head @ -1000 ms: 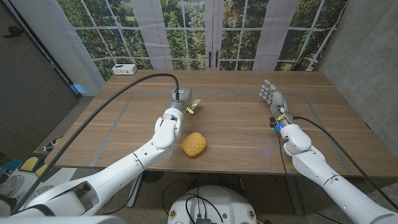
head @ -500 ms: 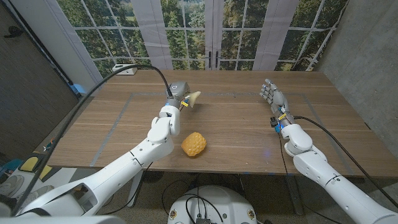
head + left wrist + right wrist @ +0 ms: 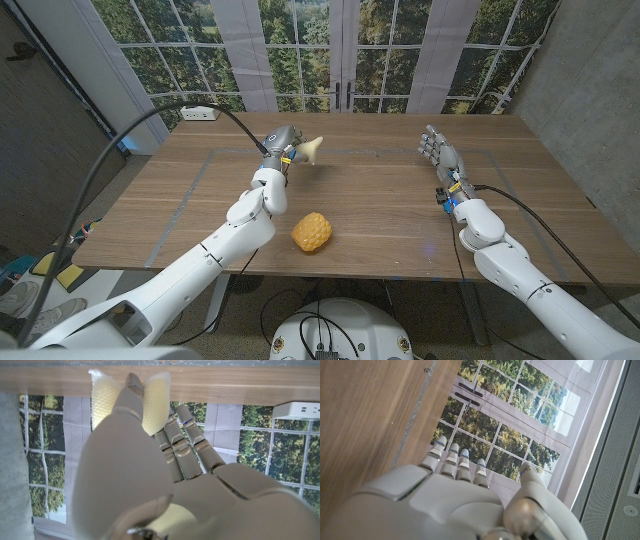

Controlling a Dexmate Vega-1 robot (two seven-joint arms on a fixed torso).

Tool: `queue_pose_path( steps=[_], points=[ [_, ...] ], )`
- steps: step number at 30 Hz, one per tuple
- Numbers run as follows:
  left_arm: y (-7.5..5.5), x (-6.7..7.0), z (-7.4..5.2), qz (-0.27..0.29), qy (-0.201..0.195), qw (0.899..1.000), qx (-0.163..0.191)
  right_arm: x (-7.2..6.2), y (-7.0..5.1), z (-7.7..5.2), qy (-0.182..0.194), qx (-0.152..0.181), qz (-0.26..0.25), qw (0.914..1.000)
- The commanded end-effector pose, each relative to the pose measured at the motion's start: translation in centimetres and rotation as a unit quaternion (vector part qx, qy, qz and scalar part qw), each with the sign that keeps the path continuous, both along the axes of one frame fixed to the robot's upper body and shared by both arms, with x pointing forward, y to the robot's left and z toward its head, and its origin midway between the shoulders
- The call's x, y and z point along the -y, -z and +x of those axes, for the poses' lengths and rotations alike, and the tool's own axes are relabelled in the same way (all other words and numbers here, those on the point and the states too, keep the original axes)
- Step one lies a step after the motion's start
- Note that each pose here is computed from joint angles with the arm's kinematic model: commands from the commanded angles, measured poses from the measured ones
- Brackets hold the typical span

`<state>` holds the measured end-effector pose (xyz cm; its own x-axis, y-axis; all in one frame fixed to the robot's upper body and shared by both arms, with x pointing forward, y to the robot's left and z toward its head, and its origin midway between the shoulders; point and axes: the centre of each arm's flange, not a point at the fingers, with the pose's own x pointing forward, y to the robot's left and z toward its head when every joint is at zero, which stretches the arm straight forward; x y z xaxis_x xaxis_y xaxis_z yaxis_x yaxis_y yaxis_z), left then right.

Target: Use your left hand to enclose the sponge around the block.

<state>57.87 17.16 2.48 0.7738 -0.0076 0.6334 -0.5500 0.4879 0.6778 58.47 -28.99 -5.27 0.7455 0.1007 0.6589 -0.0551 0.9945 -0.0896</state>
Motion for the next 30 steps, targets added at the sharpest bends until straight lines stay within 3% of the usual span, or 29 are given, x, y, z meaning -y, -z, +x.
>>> queue_pose_path(
  steps=[1,8,19,30],
  points=[
    [-0.3,-1.0,-0.2,-0.091,0.071,0.993,0.021,-0.5,-0.1,-0.9,0.007,0.004,-0.011,0.9999],
    [-0.3,-2.0,0.0,-0.12,0.102,0.987,0.016,-1.0,-0.3,-1.3,0.01,0.004,-0.015,0.9998],
    [-0.6,-4.0,1.1,-0.201,0.177,0.963,-0.011,-2.3,-0.8,-1.8,0.016,0.01,-0.021,0.9996],
    [-0.6,-5.8,2.5,-0.295,0.263,0.918,-0.036,-2.9,-1.3,-2.2,0.025,0.012,-0.011,0.9996]
  ],
)
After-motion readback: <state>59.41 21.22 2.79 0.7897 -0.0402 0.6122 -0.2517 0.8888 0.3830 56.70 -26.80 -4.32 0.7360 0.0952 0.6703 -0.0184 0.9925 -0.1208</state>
